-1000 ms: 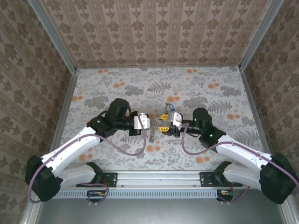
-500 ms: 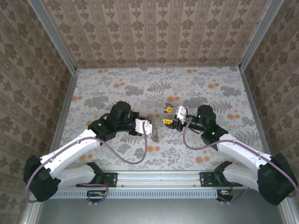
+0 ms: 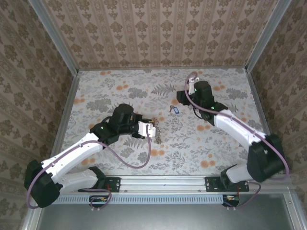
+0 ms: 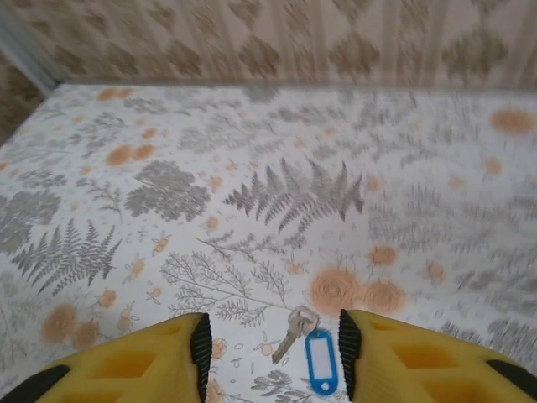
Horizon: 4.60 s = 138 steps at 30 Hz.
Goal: Put the keys on the keyring
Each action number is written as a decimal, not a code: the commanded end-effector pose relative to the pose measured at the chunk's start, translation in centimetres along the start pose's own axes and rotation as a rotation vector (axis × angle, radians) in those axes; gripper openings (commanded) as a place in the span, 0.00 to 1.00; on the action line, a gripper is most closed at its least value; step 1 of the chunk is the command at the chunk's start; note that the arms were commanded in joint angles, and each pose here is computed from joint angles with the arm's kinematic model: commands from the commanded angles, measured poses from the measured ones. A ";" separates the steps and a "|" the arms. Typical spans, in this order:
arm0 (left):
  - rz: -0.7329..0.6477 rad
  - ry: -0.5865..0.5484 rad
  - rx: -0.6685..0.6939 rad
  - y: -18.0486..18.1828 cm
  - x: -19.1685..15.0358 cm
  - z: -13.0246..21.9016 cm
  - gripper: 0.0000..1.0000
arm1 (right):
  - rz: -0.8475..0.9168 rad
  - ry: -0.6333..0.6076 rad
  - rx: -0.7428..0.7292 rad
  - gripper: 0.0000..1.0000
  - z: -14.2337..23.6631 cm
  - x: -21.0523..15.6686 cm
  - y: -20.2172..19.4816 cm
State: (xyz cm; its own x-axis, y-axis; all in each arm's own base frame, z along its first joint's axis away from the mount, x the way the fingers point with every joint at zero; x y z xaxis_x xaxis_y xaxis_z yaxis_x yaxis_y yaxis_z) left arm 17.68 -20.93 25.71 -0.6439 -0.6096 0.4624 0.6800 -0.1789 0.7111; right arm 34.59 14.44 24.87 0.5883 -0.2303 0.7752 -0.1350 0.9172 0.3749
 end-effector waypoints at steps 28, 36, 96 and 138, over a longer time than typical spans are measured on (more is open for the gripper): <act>0.297 -0.037 -0.019 -0.7 -2.7 3.8 0.00 | 0.393 0.715 -0.247 0.39 -15.0 -7.0 -1.9; 0.307 -0.039 -0.015 -0.9 -2.6 4.3 0.00 | 0.448 0.707 -0.253 0.28 -14.6 -6.6 -1.8; 0.337 -0.058 -0.021 -1.1 -2.6 4.0 0.00 | 0.461 0.652 -0.350 0.26 -16.8 -4.9 -3.0; 0.446 -0.080 -0.061 1.0 -2.3 2.1 0.00 | 0.178 0.290 0.267 0.00 -1.8 -1.1 1.9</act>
State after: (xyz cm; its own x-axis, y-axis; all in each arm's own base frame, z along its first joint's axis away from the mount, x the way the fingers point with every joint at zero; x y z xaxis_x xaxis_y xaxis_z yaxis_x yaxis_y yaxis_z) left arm 18.58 -17.18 24.46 -0.2829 -0.6323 0.7212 0.9212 0.0304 0.3879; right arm 36.92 16.20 21.12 0.7916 0.0929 0.6039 -0.3109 0.9121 0.2673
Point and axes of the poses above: each hand's point on the last joint's axis, 136 mm out from that joint toward the fingers, its own z axis back along the fingers, its own y axis along the line the jaws close on, x = y × z, the point moved 9 cm from there along z, back along the fingers, and after that the axes turned 9 degrees about -z, right-handed, at the moved point
